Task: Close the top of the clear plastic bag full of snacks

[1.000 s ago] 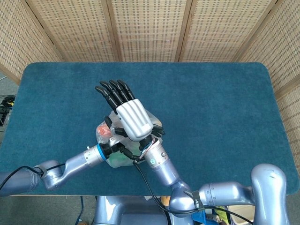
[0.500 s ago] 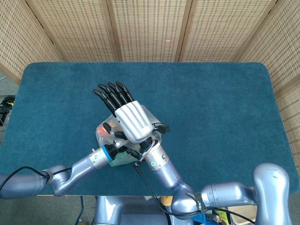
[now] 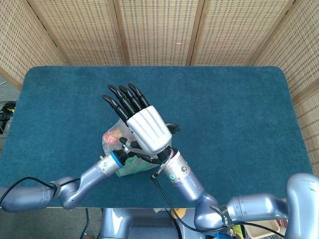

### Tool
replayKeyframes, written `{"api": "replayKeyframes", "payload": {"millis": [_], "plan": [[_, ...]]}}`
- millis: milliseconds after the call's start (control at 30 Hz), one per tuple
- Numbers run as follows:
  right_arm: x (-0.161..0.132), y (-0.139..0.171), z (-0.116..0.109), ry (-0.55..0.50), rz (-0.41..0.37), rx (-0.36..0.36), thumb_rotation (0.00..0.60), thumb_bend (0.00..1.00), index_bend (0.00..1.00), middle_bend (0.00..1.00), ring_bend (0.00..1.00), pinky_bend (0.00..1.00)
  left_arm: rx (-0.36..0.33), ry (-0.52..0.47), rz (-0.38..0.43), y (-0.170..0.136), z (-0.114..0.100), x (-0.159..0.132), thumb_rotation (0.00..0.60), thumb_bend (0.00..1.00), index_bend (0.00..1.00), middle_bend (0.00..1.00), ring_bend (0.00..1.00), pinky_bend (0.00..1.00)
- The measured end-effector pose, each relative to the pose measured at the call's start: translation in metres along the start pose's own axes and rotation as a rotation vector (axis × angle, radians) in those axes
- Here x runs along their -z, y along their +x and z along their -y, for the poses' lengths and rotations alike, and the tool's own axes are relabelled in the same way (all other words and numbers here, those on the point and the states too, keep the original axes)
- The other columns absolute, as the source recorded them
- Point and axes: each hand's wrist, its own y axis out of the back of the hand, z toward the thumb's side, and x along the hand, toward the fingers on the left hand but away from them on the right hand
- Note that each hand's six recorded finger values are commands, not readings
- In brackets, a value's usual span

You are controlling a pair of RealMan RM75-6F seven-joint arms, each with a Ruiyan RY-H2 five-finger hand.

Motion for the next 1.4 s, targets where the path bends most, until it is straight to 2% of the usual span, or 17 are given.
{"api": "replayKeyframes", "payload": {"millis": [467, 733, 867, 1033, 1200, 1400], "plan": [[0.034, 0.042, -0.023, 0.271, -0.054, -0.003, 0.6, 0.0, 0.0, 0.0, 0.0, 0.0, -0.072, -0.012, 0.049, 0.0, -0.006, -0.005, 0.6, 0.29, 0.13, 0.19, 0.19, 0.23], [0.061, 0.063, -0.037, 0.336, -0.023, 0.039, 0.6, 0.0, 0.0, 0.0, 0.0, 0.0, -0.115, -0.007, 0.08, 0.0, -0.011, -0.007, 0.6, 0.27, 0.13, 0.19, 0.19, 0.23], [0.084, 0.079, -0.055, 0.367, 0.013, 0.093, 0.6, 0.0, 0.0, 0.0, 0.0, 0.0, -0.145, -0.029, 0.099, 0.0, -0.016, -0.01, 0.6, 0.26, 0.13, 0.19, 0.19, 0.23], [0.115, 0.099, -0.071, 0.409, 0.079, 0.124, 0.6, 0.0, 0.0, 0.0, 0.0, 0.0, -0.172, -0.079, 0.116, 0.0, -0.023, -0.014, 0.6, 0.24, 0.13, 0.19, 0.19, 0.23], [0.16, 0.137, -0.073, 0.434, 0.179, 0.087, 0.6, 0.0, 0.0, 0.0, 0.0, 0.0, -0.19, -0.153, 0.143, 0.0, -0.028, -0.021, 0.6, 0.23, 0.14, 0.19, 0.19, 0.23], [0.207, 0.191, -0.063, 0.45, 0.286, 0.019, 0.6, 0.0, 0.0, 0.0, 0.0, 0.0, -0.193, -0.279, 0.169, 0.001, -0.029, -0.031, 0.6, 0.2, 0.18, 0.23, 0.21, 0.23]]}}
